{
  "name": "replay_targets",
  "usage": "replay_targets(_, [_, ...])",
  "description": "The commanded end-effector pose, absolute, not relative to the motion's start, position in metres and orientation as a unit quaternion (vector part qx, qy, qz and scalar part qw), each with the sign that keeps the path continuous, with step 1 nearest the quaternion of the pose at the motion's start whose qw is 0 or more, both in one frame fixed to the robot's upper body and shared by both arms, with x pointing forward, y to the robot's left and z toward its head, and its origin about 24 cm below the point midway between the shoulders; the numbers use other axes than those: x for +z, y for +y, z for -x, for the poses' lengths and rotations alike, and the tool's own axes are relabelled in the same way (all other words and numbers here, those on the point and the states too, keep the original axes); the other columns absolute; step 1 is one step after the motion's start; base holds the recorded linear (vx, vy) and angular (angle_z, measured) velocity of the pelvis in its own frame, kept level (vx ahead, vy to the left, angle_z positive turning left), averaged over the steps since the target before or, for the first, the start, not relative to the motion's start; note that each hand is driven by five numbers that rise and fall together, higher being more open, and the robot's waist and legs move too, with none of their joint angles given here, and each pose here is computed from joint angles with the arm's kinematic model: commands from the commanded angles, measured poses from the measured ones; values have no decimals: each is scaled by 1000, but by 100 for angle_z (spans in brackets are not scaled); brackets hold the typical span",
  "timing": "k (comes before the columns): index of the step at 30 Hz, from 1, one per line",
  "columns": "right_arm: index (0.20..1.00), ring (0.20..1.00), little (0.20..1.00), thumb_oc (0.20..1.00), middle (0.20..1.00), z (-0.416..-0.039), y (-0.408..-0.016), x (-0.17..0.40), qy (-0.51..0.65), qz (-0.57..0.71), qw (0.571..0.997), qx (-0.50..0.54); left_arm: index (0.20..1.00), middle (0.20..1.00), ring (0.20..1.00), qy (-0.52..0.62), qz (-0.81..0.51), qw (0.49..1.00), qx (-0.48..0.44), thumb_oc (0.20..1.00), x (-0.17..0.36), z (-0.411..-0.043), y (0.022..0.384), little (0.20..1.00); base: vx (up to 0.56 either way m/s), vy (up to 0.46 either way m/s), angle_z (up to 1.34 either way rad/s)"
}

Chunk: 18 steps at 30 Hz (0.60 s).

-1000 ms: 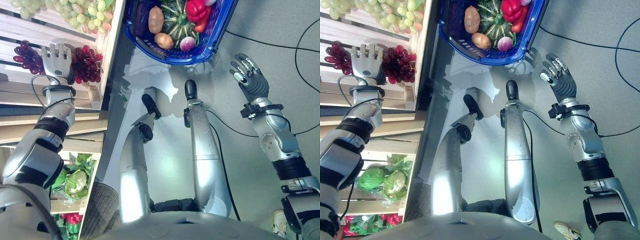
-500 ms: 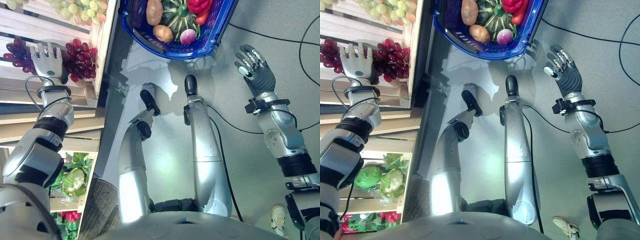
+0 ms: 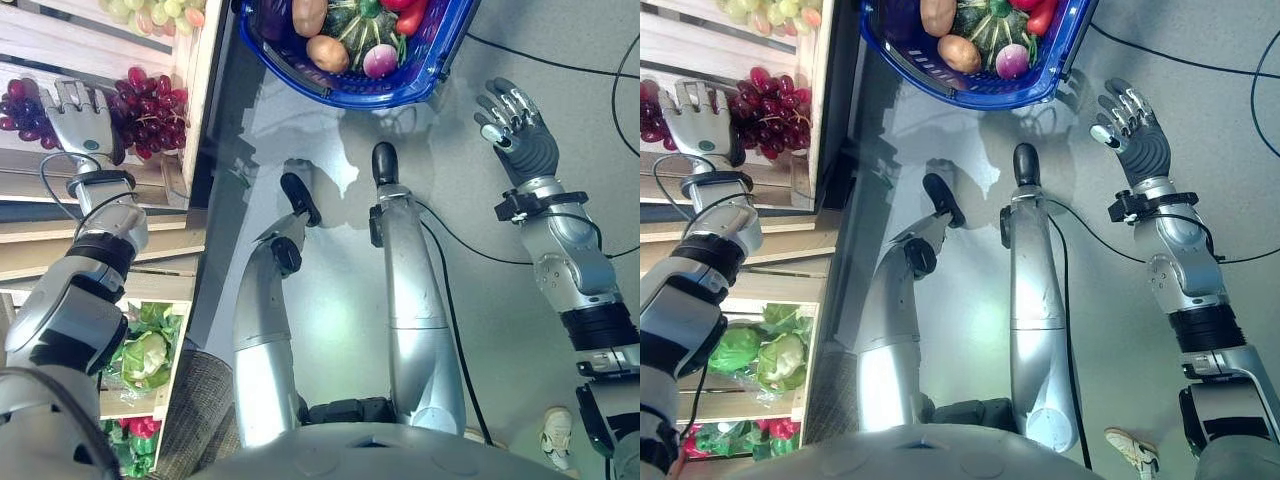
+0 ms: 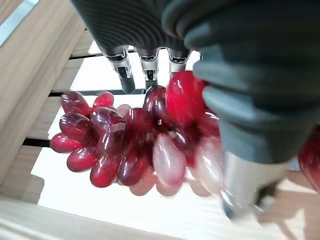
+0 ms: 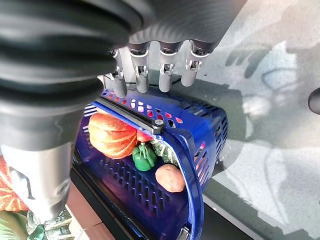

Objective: Pick up fruits and vegetables into the basket

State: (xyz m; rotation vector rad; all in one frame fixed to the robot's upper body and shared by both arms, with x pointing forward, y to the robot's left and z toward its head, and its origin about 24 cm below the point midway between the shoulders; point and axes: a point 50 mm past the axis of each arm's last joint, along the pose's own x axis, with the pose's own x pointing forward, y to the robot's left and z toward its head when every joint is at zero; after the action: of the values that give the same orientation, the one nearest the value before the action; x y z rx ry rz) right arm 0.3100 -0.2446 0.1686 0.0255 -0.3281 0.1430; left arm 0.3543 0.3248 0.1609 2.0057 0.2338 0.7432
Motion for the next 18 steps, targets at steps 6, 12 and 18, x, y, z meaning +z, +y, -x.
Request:
replay_targets(6, [1000,1000,1000,1000,1000,-299,-233,195,-232,10,966,116,200,200,200,201,-795,480,311,200,139,-323,374,200,0,0,0])
replay_targets(12, [1000,1000,1000,1000,1000,-297,-229,197,-233,56,960,142,200,200,200,200,-783,515,288,200,132,-323,375,200,0,0,0])
replay_targets(18, [1000,1000,1000,1000,1000,-295,-223,196,-224,106,955,162,200,200,200,240,-670,653,259,200,104,-318,375,200,0,0,0])
